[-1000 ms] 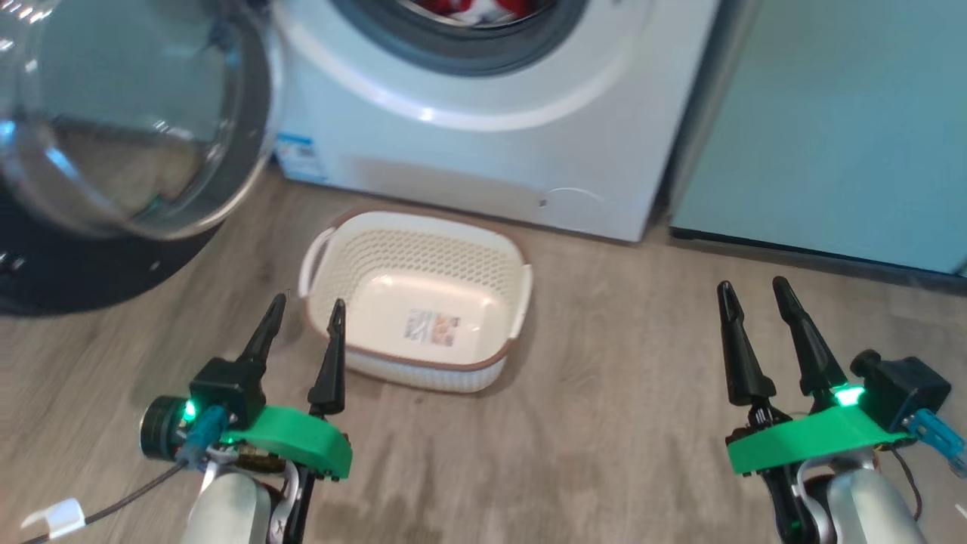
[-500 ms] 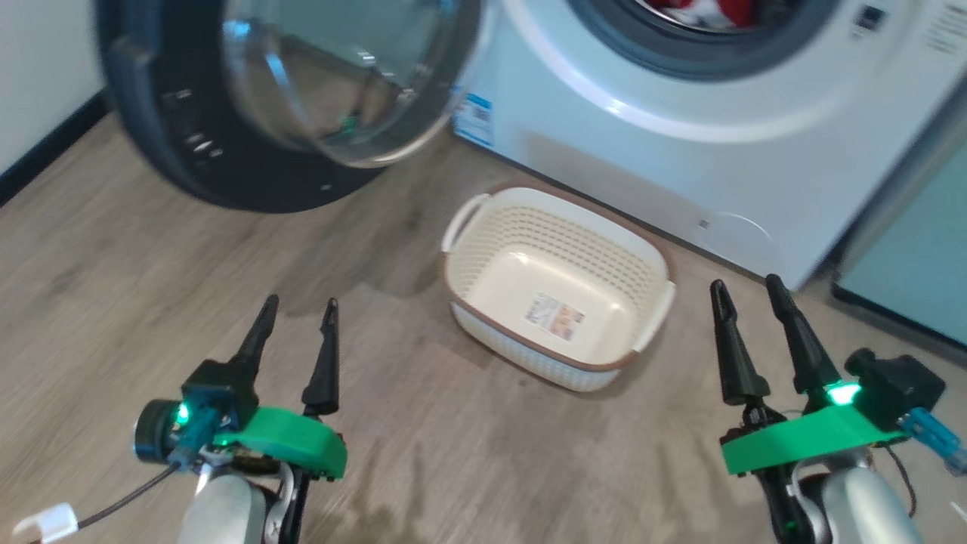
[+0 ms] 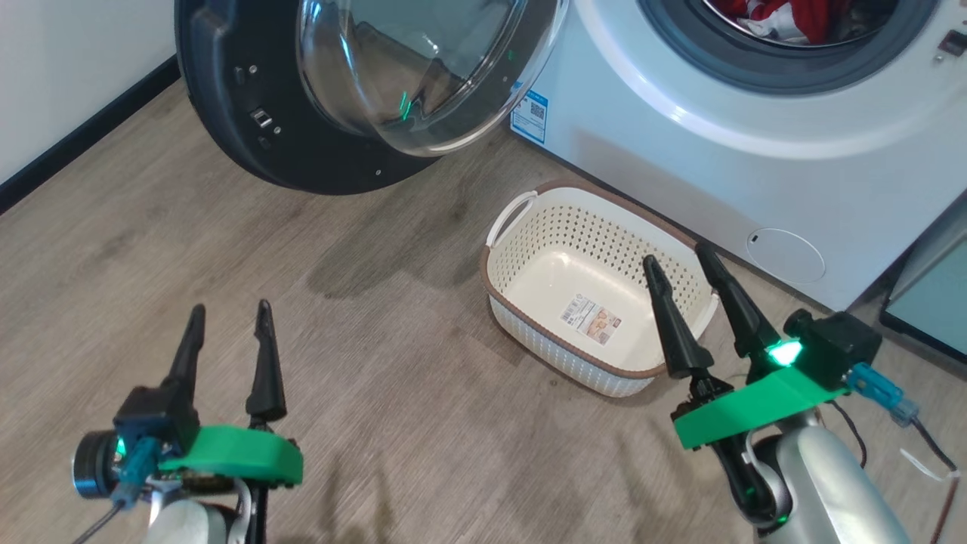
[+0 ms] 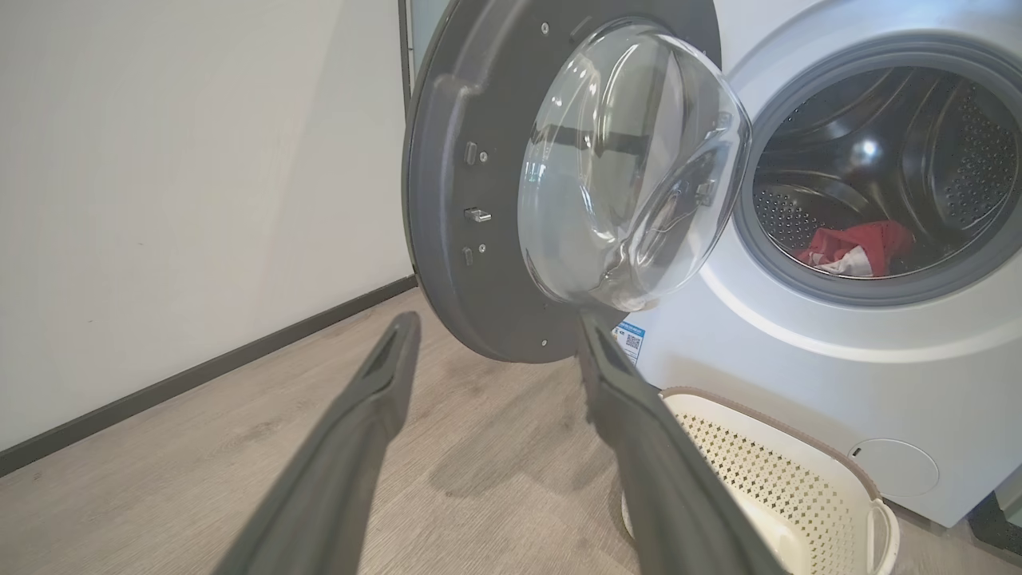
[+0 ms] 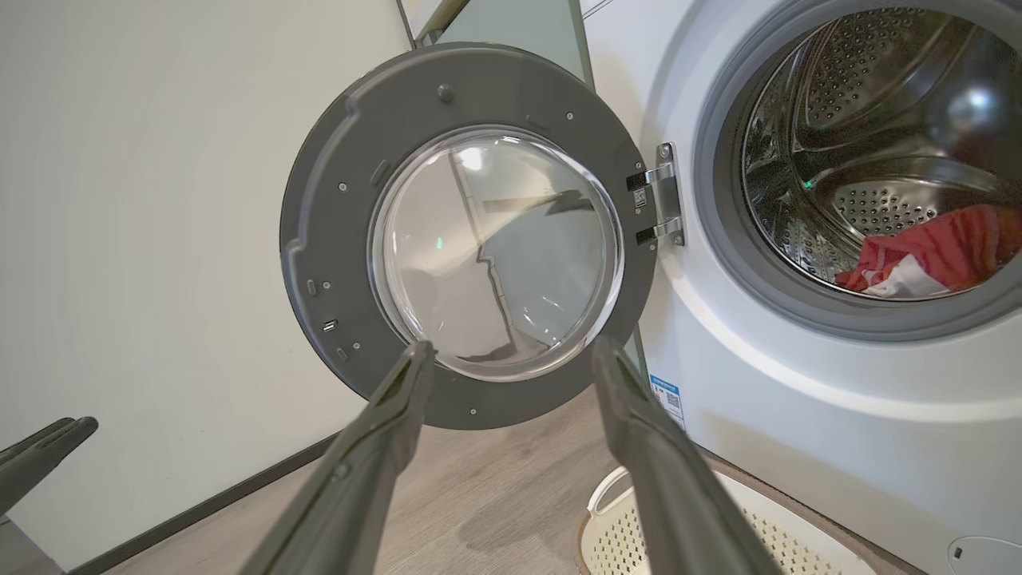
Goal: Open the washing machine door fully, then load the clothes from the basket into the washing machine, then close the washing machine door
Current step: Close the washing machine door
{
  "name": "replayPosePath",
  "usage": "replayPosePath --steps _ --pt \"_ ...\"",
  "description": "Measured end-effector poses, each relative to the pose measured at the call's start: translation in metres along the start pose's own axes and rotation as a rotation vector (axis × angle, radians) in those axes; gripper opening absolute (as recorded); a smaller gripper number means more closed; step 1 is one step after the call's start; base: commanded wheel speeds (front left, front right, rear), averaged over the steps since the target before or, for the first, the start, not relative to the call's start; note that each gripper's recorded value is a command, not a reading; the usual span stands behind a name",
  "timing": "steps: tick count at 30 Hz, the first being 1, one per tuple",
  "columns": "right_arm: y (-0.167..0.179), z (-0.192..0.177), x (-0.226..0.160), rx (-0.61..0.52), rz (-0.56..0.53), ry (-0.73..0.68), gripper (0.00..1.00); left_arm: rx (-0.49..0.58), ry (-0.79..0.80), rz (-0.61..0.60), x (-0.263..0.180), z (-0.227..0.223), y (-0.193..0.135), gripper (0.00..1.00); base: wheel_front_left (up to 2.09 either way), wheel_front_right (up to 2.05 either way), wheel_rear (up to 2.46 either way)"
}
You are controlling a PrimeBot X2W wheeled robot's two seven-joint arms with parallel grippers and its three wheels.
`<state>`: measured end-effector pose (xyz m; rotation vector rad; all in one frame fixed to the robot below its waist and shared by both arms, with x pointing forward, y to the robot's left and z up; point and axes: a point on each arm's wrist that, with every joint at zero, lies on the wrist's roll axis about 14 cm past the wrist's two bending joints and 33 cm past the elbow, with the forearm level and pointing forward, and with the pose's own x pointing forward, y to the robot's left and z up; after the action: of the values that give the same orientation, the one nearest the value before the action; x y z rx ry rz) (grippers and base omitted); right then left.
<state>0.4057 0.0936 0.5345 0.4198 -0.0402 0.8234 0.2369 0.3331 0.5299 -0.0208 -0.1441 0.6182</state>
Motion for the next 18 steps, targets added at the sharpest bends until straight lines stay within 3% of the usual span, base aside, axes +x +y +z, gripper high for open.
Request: replayPosePath --steps 18 --pt "0.006 0.014 -0.006 -0.021 0.006 -0.020 1.00 -0.023 -0.005 0.003 -0.009 0.000 -0.001 1.00 0.00 0.00 0.00"
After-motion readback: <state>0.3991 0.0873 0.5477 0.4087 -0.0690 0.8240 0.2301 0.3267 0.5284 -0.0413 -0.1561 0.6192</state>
